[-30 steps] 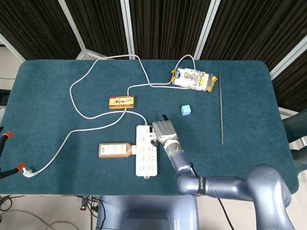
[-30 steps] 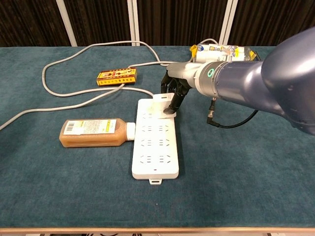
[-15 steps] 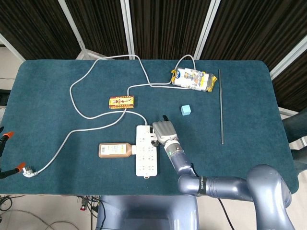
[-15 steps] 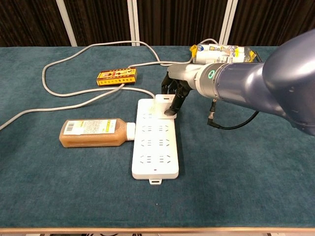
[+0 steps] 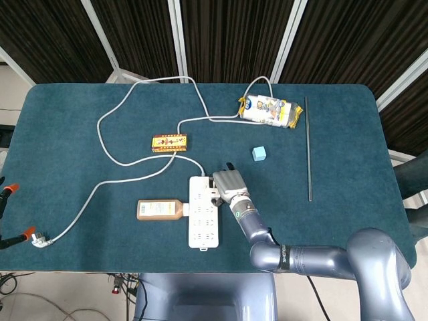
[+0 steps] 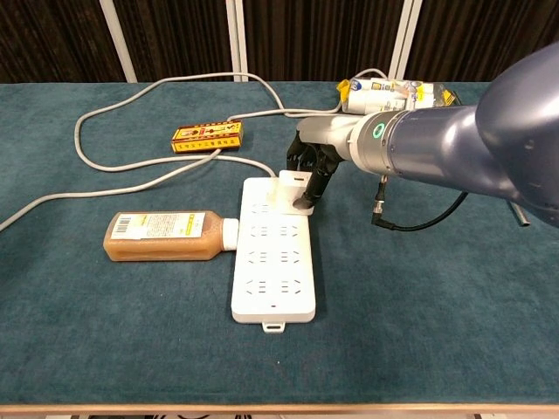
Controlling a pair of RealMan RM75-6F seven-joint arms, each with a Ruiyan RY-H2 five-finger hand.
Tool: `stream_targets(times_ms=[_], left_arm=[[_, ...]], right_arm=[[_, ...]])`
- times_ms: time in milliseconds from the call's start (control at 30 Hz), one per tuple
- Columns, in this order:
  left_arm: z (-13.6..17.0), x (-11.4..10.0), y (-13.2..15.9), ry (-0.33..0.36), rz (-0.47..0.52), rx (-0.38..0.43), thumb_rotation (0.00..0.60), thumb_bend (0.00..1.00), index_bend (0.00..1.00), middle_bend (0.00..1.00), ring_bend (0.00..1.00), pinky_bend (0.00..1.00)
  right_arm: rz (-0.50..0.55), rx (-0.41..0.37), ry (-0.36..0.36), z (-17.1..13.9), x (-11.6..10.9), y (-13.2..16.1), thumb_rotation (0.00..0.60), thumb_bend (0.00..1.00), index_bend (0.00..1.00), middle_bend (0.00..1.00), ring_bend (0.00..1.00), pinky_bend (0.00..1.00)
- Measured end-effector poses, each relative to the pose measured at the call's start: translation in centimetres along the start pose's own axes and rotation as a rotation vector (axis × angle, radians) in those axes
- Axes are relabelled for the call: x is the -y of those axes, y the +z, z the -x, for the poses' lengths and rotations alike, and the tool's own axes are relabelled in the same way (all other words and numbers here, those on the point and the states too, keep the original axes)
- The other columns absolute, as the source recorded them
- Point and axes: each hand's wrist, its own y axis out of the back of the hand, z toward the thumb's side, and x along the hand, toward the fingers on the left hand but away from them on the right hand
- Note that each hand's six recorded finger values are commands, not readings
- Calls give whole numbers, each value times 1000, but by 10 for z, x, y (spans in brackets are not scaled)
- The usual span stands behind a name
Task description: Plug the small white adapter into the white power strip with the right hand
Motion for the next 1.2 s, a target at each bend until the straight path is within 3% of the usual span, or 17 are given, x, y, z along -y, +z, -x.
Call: stream_targets(times_ms=[1200], left_arm=[[0,2,1,-7,-6,0,600,91,185,0,0,0]], right_arm=[[-74,4,87,-16,-4,-10,600,608,239,196,76,0]])
